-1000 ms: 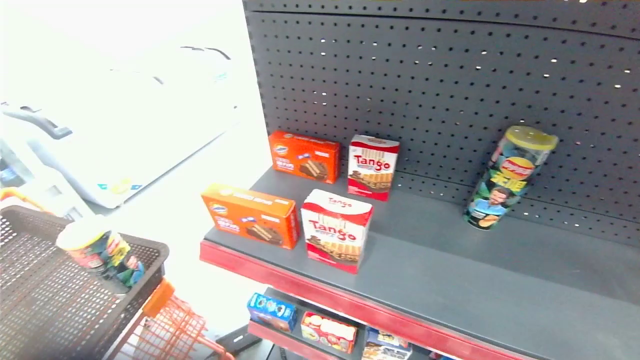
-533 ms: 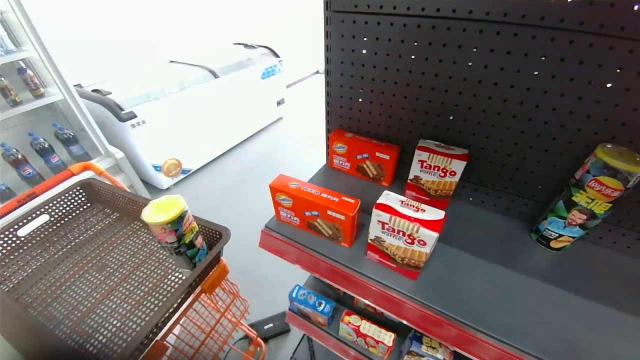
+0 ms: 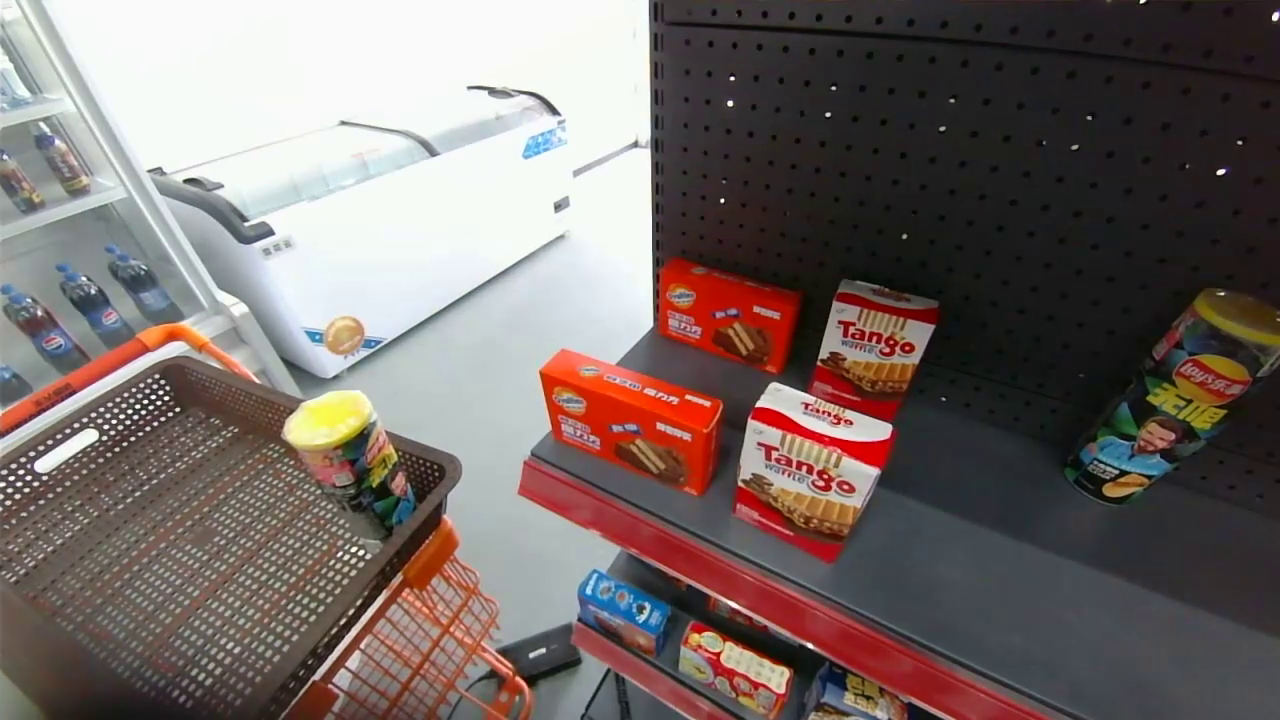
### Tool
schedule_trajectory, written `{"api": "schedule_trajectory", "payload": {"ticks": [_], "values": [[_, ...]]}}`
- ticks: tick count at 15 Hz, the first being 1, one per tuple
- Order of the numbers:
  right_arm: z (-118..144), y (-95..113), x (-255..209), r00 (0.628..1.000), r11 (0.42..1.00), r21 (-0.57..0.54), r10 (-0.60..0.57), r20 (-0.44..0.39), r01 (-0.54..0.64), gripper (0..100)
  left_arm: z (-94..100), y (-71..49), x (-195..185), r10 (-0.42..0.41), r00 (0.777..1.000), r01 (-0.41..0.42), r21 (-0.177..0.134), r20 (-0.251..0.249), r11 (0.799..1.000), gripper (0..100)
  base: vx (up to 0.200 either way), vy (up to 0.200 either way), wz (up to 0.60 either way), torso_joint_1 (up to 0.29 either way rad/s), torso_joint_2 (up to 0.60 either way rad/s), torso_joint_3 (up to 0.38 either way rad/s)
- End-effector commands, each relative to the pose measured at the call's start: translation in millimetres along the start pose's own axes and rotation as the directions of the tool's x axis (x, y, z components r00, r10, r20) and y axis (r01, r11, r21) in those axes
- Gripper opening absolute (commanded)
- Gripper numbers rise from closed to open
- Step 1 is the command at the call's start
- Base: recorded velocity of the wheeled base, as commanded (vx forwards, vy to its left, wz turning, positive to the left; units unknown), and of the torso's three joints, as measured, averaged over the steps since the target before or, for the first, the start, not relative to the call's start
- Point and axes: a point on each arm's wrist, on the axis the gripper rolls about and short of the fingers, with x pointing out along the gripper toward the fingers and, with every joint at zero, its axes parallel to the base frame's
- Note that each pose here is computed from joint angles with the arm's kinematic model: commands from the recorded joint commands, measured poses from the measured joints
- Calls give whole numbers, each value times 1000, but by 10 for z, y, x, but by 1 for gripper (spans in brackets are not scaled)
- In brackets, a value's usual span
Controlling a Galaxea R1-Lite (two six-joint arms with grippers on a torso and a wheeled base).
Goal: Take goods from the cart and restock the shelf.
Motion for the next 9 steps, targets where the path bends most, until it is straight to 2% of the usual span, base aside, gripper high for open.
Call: {"api": "schedule_trajectory", "payload": {"ticks": [1,3,4,5,6,7,9], "values": [[1,0,1,1000,1000,-1,0,-1,0,100,637,26,451,8,983,-12,-23,-182,1000,100,0,0,0,0,0,0],[1,0,1,1000,1000,-1,0,-1,0,100,762,22,741,34,973,-42,-30,-229,999,100,0,0,0,0,0,0],[1,0,1,1000,1000,-1,0,-1,0,100,789,7,995,29,951,-42,-35,-308,999,100,0,0,0,0,0,0],[1,0,1,1000,1000,1,0,-1,0,100,766,6,1091,35,936,-47,-27,-350,999,100,0,0,0,0,0,0],[1,0,1,1000,1000,-1,0,-1,0,100,706,-5,1305,3,909,-21,-37,-418,999,100,0,0,0,0,0,0],[1,0,0,1000,1000,-1,0,1,0,100,667,-12,1408,-5,903,-14,-40,-429,999,100,0,0,0,0,0,0],[1,0,1,1000,1000,-1,0,-1,0,100,558,-27,1763,1,920,-14,-30,-393,999,100,0,0,0,0,0,0]]}}
